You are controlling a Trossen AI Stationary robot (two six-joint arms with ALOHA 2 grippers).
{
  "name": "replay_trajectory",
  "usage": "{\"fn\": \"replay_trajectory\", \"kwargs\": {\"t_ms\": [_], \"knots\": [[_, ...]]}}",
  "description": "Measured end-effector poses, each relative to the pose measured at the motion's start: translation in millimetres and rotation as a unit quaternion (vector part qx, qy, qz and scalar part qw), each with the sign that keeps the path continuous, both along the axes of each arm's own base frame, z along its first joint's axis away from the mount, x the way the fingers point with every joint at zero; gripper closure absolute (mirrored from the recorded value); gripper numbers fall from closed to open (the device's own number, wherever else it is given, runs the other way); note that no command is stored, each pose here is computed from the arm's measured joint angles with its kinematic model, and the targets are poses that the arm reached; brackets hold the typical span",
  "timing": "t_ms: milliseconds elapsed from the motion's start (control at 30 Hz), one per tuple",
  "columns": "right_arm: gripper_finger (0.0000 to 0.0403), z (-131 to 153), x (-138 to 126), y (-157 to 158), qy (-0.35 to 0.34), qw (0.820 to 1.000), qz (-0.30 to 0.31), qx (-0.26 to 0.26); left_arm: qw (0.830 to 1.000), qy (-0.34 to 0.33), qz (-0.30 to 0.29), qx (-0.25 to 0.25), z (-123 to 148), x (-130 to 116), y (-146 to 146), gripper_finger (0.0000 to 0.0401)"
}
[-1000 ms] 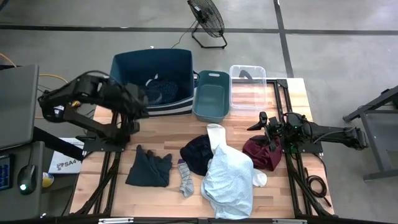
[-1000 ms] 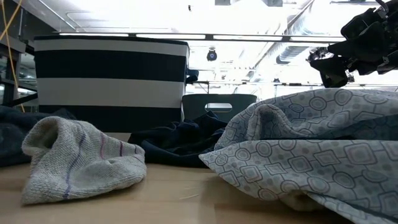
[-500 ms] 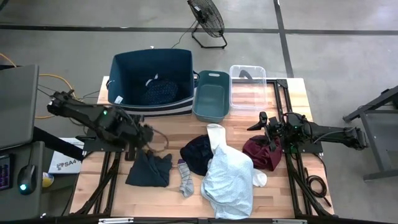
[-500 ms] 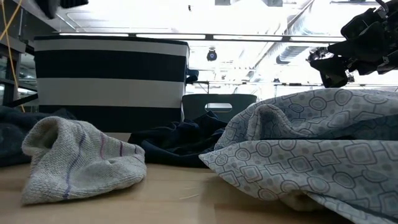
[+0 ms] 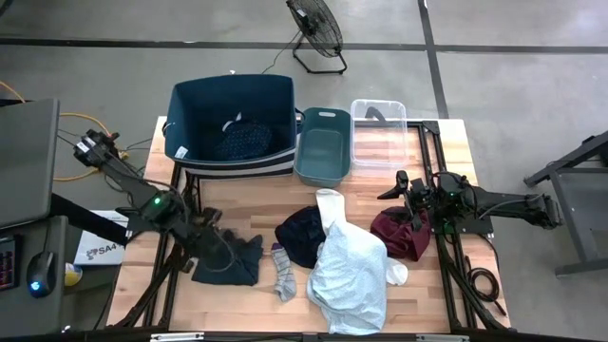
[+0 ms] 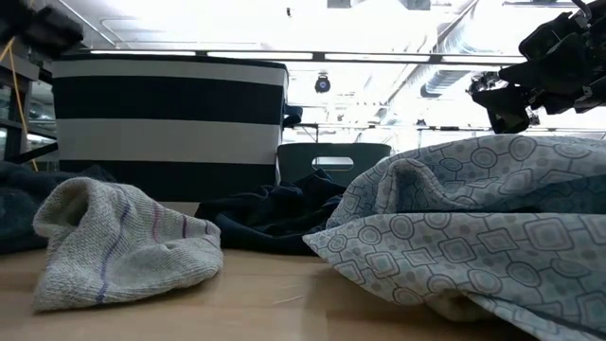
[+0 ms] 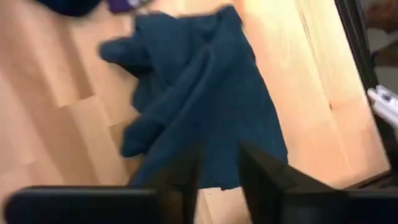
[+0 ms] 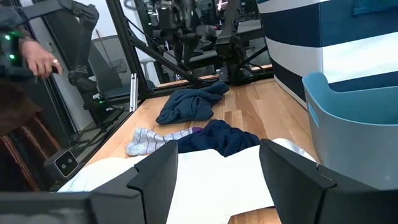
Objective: Pick & Place Cloths
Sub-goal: Put the black underwear into the transparent bin
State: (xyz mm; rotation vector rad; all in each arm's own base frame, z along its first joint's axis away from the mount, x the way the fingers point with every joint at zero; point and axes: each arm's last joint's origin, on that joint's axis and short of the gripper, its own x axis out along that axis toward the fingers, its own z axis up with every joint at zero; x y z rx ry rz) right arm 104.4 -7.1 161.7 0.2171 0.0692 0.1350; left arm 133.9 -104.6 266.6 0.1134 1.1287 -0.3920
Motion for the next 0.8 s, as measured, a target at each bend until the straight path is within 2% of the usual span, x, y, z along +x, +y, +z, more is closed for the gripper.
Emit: {"fn": "replay_trajectory", "kwargs": {"t_ms": [200,333,600,800], "knots": [[0.0186,0.0,0.0,0.0,0.0,1.0,0.0,0.0,0.999,-0.021,-0.034,-0.018,-41.4,-8.2,-9.3,0.0166],[0.0186,0.1,0.0,0.0,0.0,1.0,0.0,0.0,0.998,-0.052,-0.04,-0.024,-64.7,-7.7,-15.6,0.0119],[0.0186,0.0,0.0,-0.1,0.0,1.0,0.0,0.0,0.993,-0.101,0.005,0.057,-91.5,-2.7,-15.1,0.0105],[0.0186,0.1,0.0,0.0,0.0,1.0,0.0,0.0,0.993,-0.103,0.006,0.06,-107.9,1.7,-19.3,0.0105]]}}
